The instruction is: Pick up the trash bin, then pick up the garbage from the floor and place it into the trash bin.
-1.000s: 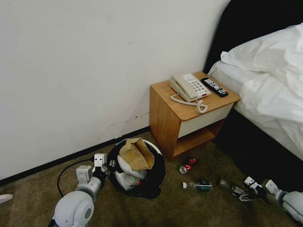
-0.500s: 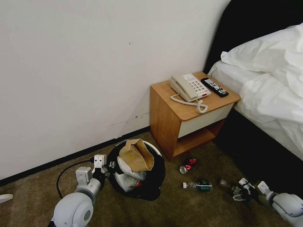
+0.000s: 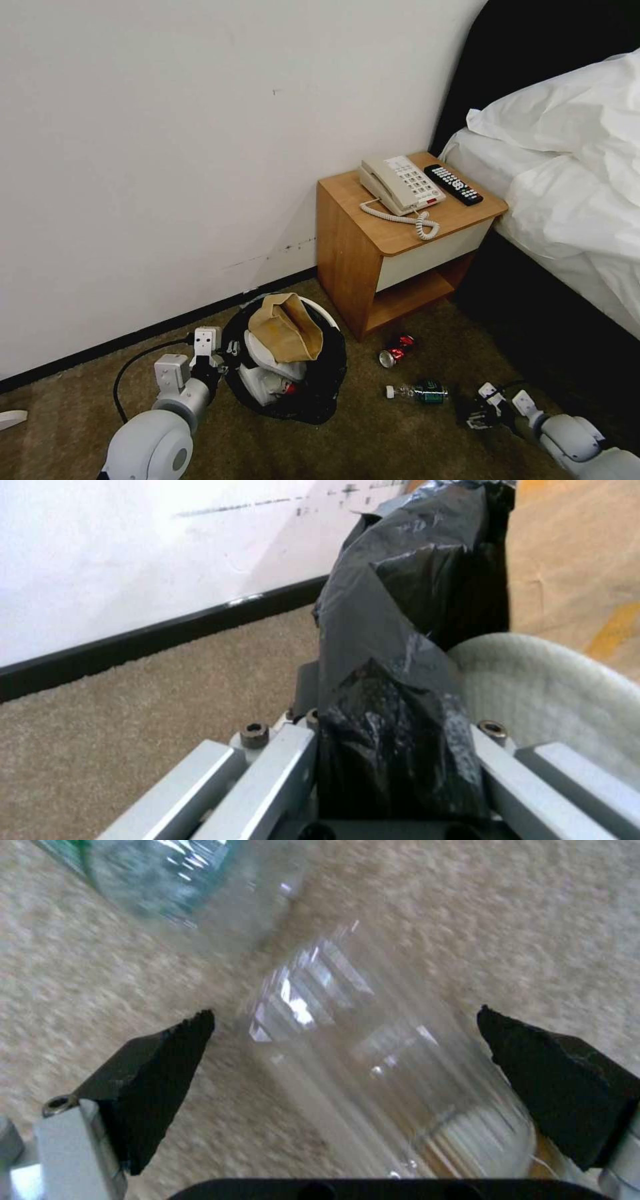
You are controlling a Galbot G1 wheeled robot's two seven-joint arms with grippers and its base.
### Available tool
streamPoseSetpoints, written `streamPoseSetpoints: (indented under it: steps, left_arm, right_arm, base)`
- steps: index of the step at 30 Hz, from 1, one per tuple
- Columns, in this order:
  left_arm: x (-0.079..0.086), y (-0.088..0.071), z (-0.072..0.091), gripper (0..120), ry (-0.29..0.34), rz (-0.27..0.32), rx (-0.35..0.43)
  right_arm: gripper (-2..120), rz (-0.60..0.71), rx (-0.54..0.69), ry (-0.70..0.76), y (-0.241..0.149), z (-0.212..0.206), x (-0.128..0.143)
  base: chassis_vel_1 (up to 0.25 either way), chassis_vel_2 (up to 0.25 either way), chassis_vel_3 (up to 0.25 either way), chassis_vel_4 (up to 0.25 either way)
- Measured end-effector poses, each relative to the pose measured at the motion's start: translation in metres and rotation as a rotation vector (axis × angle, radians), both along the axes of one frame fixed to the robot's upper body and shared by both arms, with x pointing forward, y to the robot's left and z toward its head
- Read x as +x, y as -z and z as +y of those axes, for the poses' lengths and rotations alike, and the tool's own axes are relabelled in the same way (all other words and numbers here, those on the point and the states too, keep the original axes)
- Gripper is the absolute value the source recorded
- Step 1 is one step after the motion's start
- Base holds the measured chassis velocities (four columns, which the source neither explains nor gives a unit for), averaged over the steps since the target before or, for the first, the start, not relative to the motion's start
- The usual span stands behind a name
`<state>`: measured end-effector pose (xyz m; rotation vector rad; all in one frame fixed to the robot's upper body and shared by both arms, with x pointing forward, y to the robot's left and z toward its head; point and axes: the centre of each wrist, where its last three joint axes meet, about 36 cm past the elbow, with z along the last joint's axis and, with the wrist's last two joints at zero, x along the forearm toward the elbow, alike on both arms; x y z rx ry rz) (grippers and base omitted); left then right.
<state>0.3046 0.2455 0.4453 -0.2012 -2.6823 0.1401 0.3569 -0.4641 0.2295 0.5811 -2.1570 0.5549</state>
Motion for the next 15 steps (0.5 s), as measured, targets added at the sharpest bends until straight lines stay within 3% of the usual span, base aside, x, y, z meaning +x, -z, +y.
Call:
streamPoseSetpoints:
  steps: [15]
  left_arm:
    - [0.002, -0.003, 0.002, 4, -0.001, -0.010, 0.000]
  right_arm:
    - [100, 0.004, -0.020, 0.013, 0.006, -0.002, -0.014]
  base:
    - [0.000, 0.000, 0.000, 0.000]
